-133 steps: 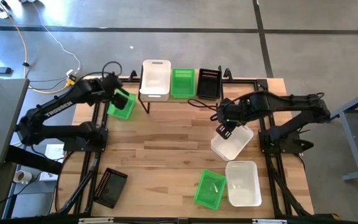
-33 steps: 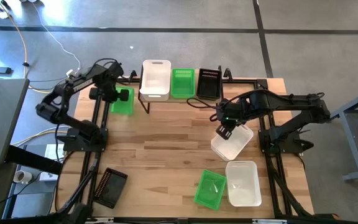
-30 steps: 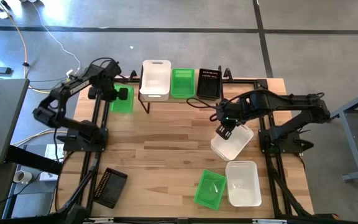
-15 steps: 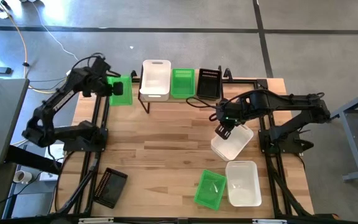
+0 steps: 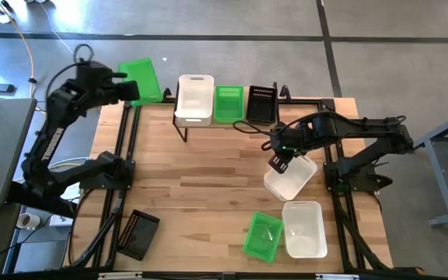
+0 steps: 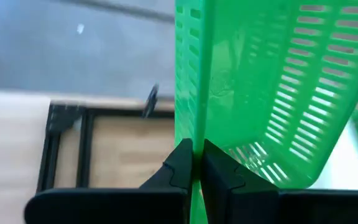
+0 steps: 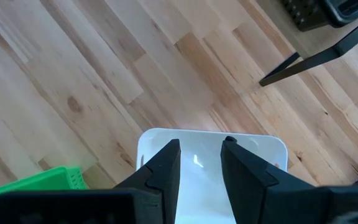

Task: Stack baskets on shelf by color
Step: Stack the top green bin on top of the green bin

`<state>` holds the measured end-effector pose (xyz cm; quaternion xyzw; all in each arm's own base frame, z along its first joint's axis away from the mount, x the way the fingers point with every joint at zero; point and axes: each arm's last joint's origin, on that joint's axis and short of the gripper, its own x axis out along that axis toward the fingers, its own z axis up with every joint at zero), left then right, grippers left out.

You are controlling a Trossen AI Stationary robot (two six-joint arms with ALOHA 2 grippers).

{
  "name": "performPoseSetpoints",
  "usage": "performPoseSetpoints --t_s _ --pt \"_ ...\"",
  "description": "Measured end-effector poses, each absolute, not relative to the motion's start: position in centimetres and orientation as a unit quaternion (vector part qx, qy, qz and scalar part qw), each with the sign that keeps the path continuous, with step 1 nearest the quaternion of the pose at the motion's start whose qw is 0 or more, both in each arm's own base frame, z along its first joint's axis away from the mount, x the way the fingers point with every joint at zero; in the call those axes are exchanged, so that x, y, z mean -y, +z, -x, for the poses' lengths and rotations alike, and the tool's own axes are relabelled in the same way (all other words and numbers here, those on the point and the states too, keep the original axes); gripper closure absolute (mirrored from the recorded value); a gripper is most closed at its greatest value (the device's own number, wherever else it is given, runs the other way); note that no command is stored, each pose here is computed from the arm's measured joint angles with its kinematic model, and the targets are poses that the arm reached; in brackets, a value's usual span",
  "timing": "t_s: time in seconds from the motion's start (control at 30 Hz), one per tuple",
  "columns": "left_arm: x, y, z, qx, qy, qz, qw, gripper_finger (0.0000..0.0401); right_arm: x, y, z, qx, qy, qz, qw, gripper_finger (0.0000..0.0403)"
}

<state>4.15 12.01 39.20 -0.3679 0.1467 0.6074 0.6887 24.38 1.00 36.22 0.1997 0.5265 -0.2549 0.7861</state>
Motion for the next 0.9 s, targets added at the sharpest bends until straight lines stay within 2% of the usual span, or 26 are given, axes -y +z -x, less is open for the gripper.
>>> performPoseSetpoints --t_s 0.37,0.67,0.9 --pt "-9.0 44.6 -3.9 -0.077 0.568 0.312 0.758 0.0396 -1.0 36.3 -24.6 -0.514 -0.262 -0.2 0.792 0.03" --pt "-8.0 45.6 -4.5 -0.067 0.528 0.316 0.785 0.0396 -1.0 36.3 -24.6 -0.511 -0.262 -0.2 0.794 0.03" --pt "-7.7 45.4 -5.6 -0.072 0.488 0.345 0.798 0.0396 -1.0 36.6 -25.3 -0.49 -0.233 -0.182 0.82 0.03"
